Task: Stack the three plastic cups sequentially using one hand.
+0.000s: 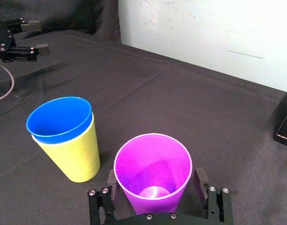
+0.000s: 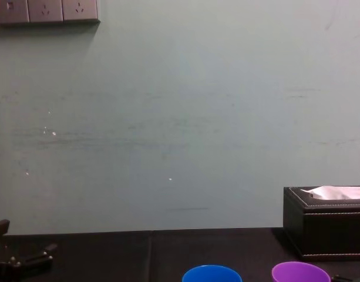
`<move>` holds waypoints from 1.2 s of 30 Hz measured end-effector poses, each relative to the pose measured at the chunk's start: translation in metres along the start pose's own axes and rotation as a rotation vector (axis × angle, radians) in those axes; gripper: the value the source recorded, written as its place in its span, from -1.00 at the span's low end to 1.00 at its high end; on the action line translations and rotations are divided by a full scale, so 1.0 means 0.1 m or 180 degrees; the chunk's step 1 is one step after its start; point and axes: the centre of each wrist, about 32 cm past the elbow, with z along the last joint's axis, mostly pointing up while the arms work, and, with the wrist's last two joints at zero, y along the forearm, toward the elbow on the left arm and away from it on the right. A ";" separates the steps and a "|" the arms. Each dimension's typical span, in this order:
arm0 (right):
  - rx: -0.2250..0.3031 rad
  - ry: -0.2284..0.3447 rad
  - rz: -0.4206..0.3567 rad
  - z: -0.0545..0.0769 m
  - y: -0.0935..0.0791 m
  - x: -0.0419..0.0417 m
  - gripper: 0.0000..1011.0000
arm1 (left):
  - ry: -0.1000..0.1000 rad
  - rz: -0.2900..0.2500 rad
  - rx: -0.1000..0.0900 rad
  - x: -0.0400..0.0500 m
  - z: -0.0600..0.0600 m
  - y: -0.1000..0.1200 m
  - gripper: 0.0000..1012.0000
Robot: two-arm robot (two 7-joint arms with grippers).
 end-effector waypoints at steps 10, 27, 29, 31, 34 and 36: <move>0.0002 -0.0001 0.0002 0.00 0.00 -0.002 0.92 | 0.0000 0.0000 0.0000 0.000 0.00 0.00 0.98; 0.0004 -0.0013 0.0004 0.01 -0.01 -0.007 0.43 | 0.0000 0.0000 0.0000 0.000 0.00 0.00 0.98; 0.0027 -0.0047 0.0017 0.04 -0.02 -0.020 0.43 | 0.0000 0.0000 0.0000 0.000 0.00 0.00 0.98; 0.0050 -0.0075 0.0024 0.08 -0.03 -0.024 0.43 | 0.0000 0.0000 0.0000 0.000 0.00 0.00 0.98; 0.0082 -0.0126 0.0035 0.18 -0.05 -0.020 0.43 | 0.0000 0.0000 0.0000 0.000 0.00 0.00 0.98; 0.0094 -0.0148 0.0057 0.27 -0.05 -0.011 0.43 | 0.0000 0.0000 0.0000 0.000 0.00 0.00 0.98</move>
